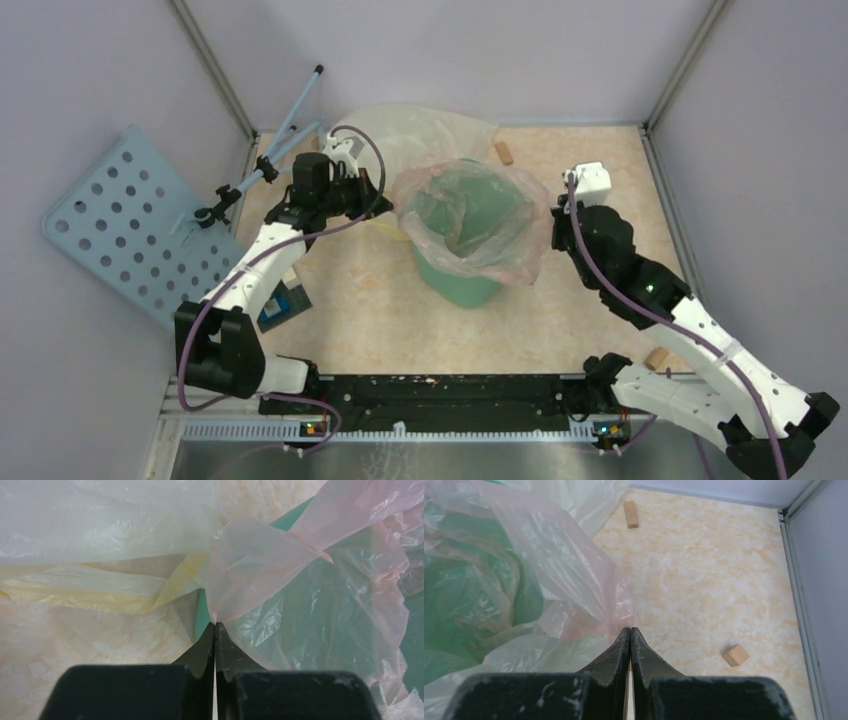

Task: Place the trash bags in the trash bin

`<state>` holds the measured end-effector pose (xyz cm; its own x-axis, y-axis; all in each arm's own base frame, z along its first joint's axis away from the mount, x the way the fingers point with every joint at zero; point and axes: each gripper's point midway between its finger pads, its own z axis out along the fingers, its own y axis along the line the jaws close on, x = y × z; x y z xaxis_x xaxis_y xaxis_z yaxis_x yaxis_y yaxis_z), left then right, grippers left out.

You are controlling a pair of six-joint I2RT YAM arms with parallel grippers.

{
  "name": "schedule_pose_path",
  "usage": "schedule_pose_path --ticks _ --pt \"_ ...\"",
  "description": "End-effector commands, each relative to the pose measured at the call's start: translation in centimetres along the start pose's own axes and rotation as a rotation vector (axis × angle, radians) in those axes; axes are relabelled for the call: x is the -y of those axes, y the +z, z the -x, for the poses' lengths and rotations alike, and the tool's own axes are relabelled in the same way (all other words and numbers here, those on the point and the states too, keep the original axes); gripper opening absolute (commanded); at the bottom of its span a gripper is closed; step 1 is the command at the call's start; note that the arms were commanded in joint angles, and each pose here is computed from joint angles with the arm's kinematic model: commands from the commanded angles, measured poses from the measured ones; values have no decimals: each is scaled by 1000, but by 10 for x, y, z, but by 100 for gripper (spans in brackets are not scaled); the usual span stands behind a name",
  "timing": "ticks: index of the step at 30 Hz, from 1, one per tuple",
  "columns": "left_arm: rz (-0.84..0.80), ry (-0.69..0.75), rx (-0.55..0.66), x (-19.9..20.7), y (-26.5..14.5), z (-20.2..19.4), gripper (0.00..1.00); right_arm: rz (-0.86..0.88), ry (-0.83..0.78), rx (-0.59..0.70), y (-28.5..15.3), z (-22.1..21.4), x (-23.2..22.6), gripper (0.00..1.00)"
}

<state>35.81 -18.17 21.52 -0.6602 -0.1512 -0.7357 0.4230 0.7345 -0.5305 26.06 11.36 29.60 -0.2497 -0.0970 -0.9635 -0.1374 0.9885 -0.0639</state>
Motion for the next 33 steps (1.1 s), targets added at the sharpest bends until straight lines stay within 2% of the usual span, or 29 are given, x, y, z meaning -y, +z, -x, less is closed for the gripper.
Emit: schedule_pose_path --ticks 1,8,14,20,22,24,26,31,32,33 --pt "-13 48 51 6 -10 8 0 -7 42 34 16 9 5 2" --pt "-27 49 40 5 -8 4 0 46 105 -38 43 -7 3 2" --pt "-32 41 24 2 -5 -5 0 79 126 -147 54 -45 -4 10" --pt "-49 8 3 -2 1 -19 0 117 205 -232 56 -89 -16 12" --pt "-44 0 2 -4 2 -23 0 118 229 -229 56 -99 -17 17" --pt "-40 -2 7 -5 2 -25 0 103 237 -209 54 -99 -13 35" --pt "-40 5 17 -4 0 -23 0 94 230 -185 51 -91 -9 44" --pt "-14 54 76 5 -13 4 0 87 199 -110 33 -40 2 51" --pt "-6 61 92 7 -17 10 2 97 200 -91 27 -30 3 53" --pt "4 67 106 9 -20 15 8 108 202 -82 22 -23 3 54"
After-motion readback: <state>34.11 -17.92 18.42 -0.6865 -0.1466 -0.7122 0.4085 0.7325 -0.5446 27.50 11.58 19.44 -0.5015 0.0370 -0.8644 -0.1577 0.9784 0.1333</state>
